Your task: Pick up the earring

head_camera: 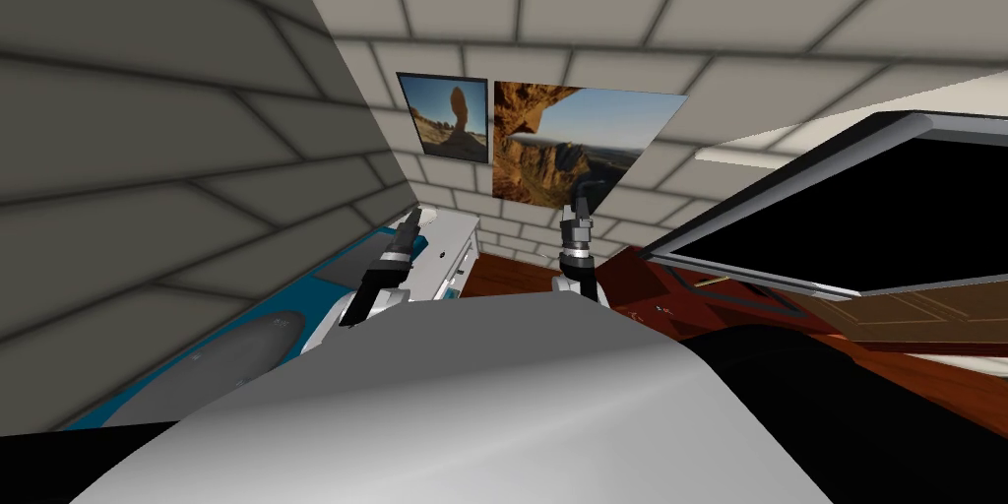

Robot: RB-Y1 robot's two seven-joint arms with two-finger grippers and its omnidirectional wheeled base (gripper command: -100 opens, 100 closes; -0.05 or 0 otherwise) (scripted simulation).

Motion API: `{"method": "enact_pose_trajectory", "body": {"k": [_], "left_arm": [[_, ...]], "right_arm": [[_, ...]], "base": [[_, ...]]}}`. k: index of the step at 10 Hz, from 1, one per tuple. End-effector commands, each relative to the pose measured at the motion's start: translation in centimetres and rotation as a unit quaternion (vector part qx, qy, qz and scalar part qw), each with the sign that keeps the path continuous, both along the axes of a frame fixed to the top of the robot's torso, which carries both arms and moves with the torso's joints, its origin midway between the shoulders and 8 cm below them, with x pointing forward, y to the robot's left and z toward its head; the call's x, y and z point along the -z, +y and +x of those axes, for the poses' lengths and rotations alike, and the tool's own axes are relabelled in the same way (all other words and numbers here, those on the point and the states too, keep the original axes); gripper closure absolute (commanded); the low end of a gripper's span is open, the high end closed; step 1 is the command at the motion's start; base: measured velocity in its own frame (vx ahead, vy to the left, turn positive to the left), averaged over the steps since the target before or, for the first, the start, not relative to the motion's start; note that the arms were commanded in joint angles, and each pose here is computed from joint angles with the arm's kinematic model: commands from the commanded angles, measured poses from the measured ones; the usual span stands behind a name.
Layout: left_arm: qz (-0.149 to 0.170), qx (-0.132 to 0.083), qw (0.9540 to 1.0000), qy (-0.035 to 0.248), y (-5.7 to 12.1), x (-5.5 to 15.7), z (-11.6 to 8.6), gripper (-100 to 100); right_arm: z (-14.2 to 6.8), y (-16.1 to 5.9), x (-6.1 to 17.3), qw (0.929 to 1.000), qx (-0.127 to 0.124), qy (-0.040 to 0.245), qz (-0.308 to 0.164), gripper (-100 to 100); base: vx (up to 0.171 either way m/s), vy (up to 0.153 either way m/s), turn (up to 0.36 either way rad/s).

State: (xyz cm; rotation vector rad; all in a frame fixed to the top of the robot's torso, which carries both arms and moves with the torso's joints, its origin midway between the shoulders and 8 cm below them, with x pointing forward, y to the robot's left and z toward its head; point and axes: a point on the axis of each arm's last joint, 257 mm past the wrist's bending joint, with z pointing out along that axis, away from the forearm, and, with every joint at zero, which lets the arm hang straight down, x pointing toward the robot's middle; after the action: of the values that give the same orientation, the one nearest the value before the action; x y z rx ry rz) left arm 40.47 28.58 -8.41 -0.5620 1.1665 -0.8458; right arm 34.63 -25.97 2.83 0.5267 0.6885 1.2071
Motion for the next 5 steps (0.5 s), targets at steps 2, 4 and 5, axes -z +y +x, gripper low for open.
{"method": "enact_pose_trajectory", "body": {"k": [2,4,5], "left_arm": [[0.041,-0.019,0.9975,0.055,1.6,3.5,0.6,-100],[0.058,-0.029,0.994,0.088,2.4,5.4,0.8,-100],[0.058,-0.031,0.9936,0.092,2.5,5.6,0.8,-100]], "right_arm": [[0.0,0.0,0.0,1.0,0.0,0.0,0.0,0],[0.0,0.0,0.0,1.0,0.0,0.0,0.0,0],[0.0,0.0,0.0,1.0,0.0,0.0,0.0,0]], "base": [[0.013,-0.007,0.038],[0.012,-0.006,0.024],[0.01,-0.006,0.017]]}}
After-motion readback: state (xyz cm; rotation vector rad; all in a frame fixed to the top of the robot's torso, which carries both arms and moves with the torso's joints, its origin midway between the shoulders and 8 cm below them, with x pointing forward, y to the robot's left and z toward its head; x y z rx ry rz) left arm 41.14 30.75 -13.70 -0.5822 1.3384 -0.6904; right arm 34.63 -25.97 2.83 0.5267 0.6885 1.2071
